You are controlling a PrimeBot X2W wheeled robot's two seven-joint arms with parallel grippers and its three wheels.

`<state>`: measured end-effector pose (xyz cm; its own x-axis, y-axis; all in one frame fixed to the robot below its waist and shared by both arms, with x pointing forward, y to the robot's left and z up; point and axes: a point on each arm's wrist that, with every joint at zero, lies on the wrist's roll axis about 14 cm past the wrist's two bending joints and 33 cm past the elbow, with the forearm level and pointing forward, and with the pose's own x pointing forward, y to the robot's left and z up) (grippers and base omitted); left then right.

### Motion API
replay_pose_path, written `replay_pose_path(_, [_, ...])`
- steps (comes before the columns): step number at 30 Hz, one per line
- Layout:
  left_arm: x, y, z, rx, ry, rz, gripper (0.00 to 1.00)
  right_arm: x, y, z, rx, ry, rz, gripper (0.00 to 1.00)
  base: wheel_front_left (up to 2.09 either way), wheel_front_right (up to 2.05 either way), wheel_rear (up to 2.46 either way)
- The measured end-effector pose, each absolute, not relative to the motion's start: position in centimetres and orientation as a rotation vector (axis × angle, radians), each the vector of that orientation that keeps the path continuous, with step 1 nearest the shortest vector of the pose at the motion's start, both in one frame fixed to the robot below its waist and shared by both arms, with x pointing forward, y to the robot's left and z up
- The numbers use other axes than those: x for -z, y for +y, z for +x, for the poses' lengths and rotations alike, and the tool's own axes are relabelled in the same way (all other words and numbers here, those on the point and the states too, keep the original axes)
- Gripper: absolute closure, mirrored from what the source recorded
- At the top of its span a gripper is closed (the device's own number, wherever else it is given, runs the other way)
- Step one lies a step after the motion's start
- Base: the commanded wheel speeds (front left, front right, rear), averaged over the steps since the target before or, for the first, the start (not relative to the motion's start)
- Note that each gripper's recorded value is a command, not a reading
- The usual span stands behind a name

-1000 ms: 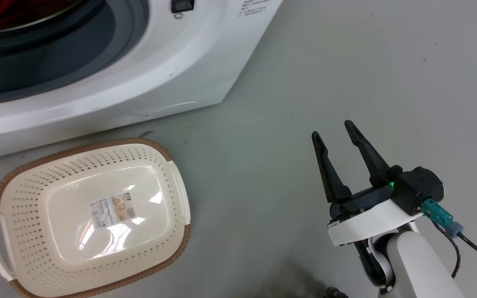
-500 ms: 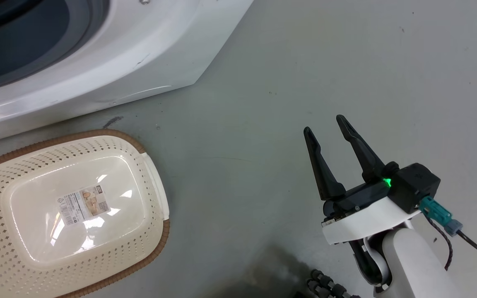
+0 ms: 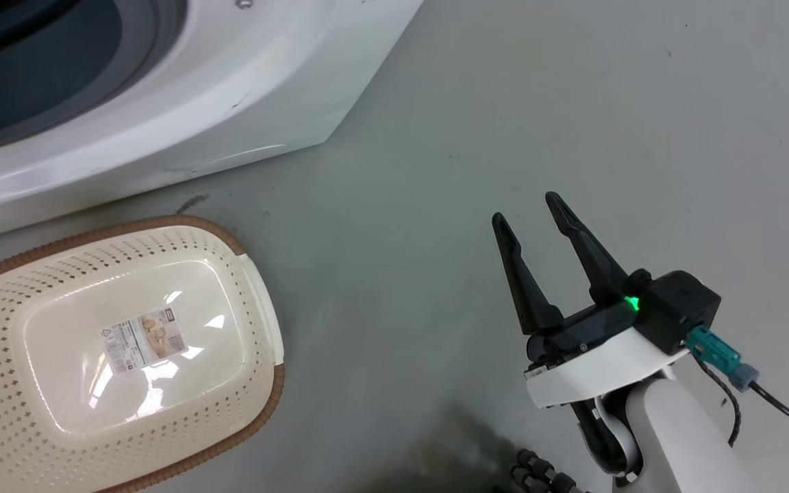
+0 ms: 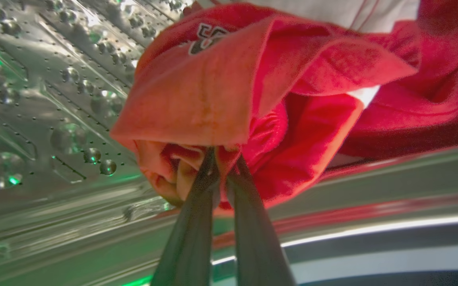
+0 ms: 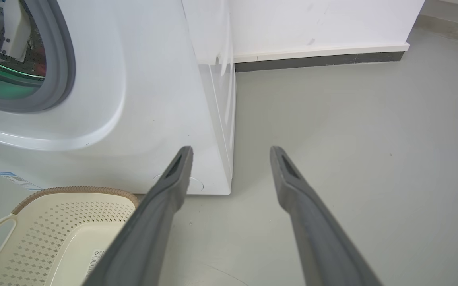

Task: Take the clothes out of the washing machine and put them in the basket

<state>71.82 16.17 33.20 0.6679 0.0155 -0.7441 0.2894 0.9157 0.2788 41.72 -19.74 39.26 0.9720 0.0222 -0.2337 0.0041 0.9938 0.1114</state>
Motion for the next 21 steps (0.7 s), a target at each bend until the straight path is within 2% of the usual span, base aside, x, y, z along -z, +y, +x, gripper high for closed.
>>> replay_pose_path(3, [-34.7,15.6,72.4,0.166,0.737,0.385,1.00,-39.5,-19.7,41.6,-0.010,0.232,0.112,0.00,0.00,0.00,0.00])
replay_pose_path(9, [-40.4,14.4,73.4,0.157,0.387,0.347,1.00,-41.1,-19.9,41.7,-0.010,0.190,0.102,0.00,0.00,0.00,0.00])
replay_pose_path(21, [-45.7,14.1,67.8,0.155,0.189,0.179,1.00,-43.8,-19.5,39.6,-0.020,0.133,0.077,0.00,0.00,0.00,0.00])
